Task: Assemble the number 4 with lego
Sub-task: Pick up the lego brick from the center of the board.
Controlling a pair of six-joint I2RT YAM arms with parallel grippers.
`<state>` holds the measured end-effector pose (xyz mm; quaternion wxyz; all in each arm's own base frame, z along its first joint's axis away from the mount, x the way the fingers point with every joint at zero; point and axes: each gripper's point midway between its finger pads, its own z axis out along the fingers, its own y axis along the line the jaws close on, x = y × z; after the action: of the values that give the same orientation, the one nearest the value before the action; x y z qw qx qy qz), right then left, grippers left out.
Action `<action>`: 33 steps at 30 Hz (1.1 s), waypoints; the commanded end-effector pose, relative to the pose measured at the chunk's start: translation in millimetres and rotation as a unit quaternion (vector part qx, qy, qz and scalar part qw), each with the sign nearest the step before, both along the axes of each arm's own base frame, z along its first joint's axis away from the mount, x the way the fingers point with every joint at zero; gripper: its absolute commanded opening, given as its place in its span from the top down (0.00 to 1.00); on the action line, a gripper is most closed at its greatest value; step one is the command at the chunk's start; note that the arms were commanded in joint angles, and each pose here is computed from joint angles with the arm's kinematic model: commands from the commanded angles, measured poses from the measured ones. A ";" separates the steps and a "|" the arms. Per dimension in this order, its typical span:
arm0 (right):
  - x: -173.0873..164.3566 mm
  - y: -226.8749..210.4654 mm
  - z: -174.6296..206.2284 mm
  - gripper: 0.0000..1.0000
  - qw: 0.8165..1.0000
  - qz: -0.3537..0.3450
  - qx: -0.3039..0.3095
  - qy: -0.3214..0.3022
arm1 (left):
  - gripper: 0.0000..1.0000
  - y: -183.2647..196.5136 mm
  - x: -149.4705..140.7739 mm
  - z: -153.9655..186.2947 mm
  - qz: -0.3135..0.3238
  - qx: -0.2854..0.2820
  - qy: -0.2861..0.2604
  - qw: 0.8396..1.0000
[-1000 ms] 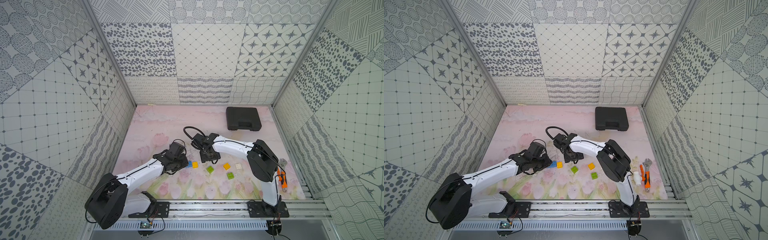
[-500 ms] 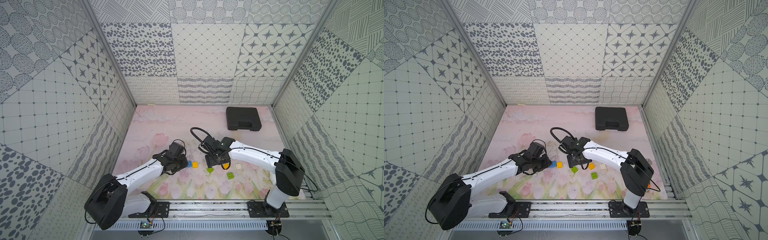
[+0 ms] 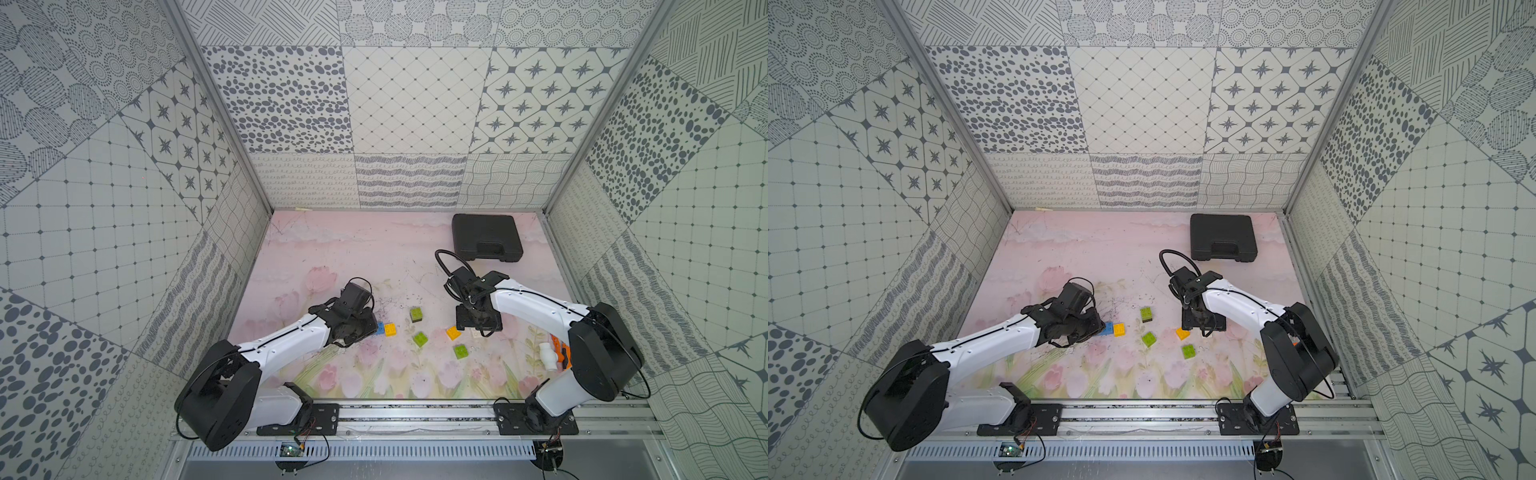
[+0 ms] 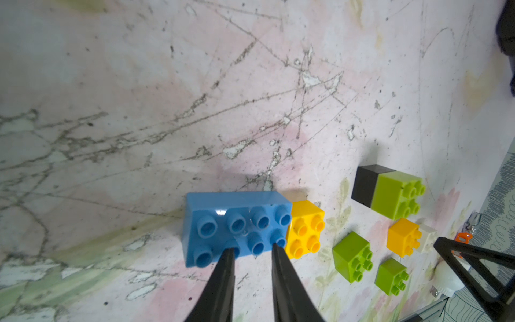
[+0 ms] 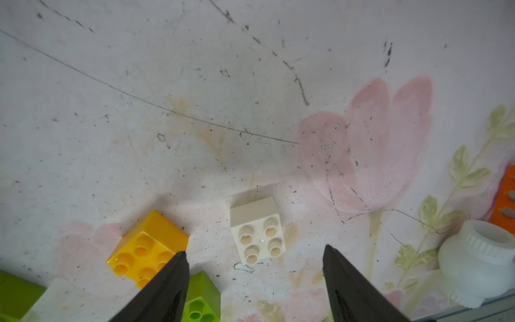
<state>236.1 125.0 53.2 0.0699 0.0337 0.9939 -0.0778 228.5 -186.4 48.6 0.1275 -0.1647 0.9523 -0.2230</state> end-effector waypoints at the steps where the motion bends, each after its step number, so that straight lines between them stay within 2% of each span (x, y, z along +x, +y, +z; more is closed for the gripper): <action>1: 3.5 7.9 -8.9 0.22 1.000 0.006 0.013 0.003 | 0.73 0.0 -1.6 0.4 -0.006 0.000 0.007 1.000; 8: -4.6 -3.2 -23.1 0.37 1.000 -0.007 0.012 0.013 | 0.76 -21.5 -6.4 6.3 -0.045 -0.015 0.011 0.999; 13: -3.6 -1.7 -27.2 0.54 1.000 0.002 0.019 0.010 | 0.79 -31.7 -5.7 5.7 -0.050 -0.024 0.017 0.998; 16: -1.8 1.0 -15.1 0.62 1.000 0.011 0.024 -0.005 | 0.80 -31.2 -5.0 4.6 -0.046 -0.022 0.018 0.999; 20: -5.3 10.1 12.6 0.65 0.998 0.047 0.022 -0.036 | 0.80 -28.5 -6.5 2.5 -0.044 -0.017 0.019 0.999; 25: -26.0 36.0 31.1 0.66 0.995 0.095 0.025 -0.028 | 0.81 -23.3 -7.1 -1.8 -0.037 -0.004 0.023 0.999; 30: -37.7 95.1 29.4 0.66 0.983 0.150 0.101 -0.019 | 0.82 -20.7 -5.5 -3.2 -0.033 0.008 0.027 0.999; 33: -34.1 103.7 16.9 0.67 0.983 0.160 0.090 -0.001 | 0.84 -18.8 -6.0 -5.8 -0.031 0.015 0.034 0.999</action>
<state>196.3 212.7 77.4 0.0890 -0.1138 0.9894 0.0111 224.4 -211.4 46.4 0.0976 -0.1366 0.9588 -0.2294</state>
